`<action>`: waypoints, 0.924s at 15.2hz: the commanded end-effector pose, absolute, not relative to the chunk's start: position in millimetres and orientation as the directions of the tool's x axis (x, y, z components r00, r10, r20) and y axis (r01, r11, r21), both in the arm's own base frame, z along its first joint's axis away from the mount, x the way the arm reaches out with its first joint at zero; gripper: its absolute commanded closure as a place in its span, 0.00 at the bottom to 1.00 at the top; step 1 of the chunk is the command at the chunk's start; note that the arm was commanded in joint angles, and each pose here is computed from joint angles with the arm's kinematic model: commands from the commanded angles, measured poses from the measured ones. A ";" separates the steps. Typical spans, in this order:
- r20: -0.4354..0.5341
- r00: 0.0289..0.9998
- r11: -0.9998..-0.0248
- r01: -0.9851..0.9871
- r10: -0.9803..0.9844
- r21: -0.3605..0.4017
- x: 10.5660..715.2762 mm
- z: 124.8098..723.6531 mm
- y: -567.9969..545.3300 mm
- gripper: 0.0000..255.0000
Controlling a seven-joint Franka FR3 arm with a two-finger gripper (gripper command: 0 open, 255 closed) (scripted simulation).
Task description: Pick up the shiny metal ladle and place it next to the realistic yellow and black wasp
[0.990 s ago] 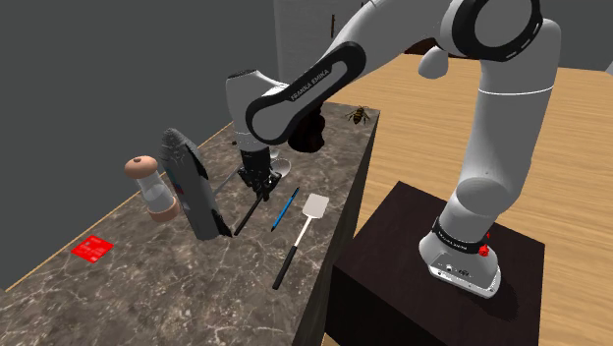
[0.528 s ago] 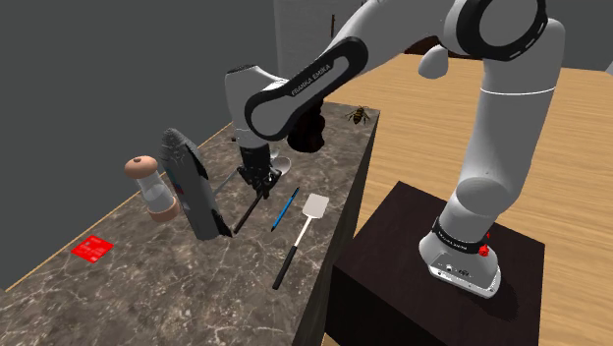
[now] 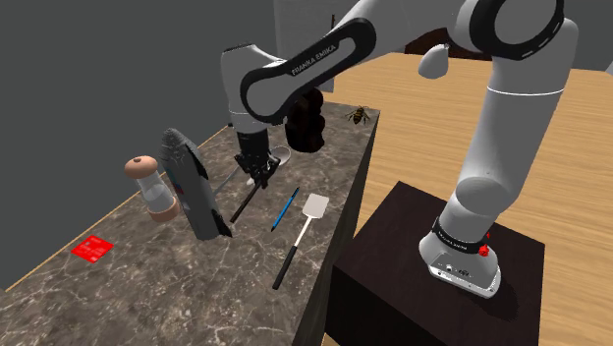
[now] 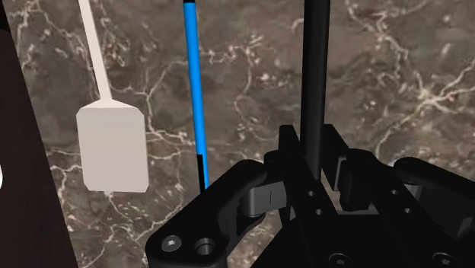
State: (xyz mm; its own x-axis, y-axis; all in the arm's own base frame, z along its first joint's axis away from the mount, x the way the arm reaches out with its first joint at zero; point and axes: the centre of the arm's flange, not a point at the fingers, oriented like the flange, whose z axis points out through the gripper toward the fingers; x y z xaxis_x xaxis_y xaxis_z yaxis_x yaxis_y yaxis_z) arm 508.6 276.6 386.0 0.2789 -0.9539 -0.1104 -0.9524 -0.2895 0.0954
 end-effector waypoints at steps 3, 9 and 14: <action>-0.110 0.279 -0.290 -0.952 -0.954 0.096 508.7 407.0 277.0 1.00; -0.110 0.279 -0.290 -0.952 -0.954 0.096 508.7 438.7 277.0 1.00; -0.110 0.279 -0.290 -0.952 -0.954 0.096 521.0 453.1 253.6 1.00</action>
